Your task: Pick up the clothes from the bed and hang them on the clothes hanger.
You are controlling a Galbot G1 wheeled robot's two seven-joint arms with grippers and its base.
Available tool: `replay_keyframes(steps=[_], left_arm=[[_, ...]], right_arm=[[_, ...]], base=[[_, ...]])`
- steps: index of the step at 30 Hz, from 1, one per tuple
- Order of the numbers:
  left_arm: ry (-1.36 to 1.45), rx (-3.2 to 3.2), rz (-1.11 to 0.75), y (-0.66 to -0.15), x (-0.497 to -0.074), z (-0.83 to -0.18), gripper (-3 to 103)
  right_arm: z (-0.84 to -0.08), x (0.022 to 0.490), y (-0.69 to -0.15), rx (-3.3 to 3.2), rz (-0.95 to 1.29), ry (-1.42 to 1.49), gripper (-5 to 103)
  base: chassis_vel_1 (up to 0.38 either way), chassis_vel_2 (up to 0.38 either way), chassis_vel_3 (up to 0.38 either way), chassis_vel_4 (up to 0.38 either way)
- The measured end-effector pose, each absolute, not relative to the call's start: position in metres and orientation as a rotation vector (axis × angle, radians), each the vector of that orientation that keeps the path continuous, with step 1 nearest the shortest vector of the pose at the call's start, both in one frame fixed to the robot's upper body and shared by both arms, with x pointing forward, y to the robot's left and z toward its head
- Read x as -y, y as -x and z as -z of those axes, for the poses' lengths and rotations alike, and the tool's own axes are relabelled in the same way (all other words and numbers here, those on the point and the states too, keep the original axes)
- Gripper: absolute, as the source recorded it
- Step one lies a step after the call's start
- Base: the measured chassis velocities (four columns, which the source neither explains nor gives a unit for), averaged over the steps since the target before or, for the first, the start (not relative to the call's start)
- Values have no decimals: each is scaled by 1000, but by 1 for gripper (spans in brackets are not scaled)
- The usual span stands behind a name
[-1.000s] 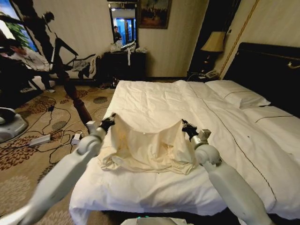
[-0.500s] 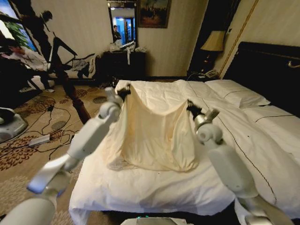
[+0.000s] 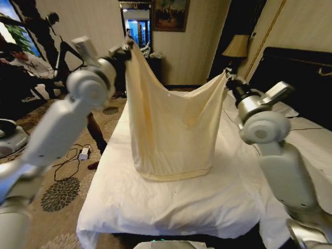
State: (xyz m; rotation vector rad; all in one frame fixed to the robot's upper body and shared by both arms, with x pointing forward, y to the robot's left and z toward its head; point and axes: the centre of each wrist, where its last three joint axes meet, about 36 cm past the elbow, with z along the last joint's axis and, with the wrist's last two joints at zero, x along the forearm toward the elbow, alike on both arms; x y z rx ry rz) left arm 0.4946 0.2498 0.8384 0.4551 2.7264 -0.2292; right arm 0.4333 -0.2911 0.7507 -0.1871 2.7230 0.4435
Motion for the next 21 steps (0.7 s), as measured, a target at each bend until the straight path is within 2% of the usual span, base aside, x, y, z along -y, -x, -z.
replay_keyframes(steps=[8, 14, 16, 21], left_arm=[[-415, -2704, 221, -483, -267, -864, 0], [-335, -2832, 129, -487, -274, -784, 0], [-300, -2936, 88, -486, -273, -722, 0], [-261, -3044, 87, -484, -268, -651, 0]], right_arm=[[-792, 301, -429, -2660, -453, 209, 0], [-738, 294, -416, -2774, -412, 191, 0], [-687, 284, -410, -2875, -397, 175, 0], [-622, 267, -406, -3001, -376, 151, 0]], base=[[0, 0, 0, 0], [0, 0, 0, 0], [0, 0, 0, 0], [0, 0, 0, 0]])
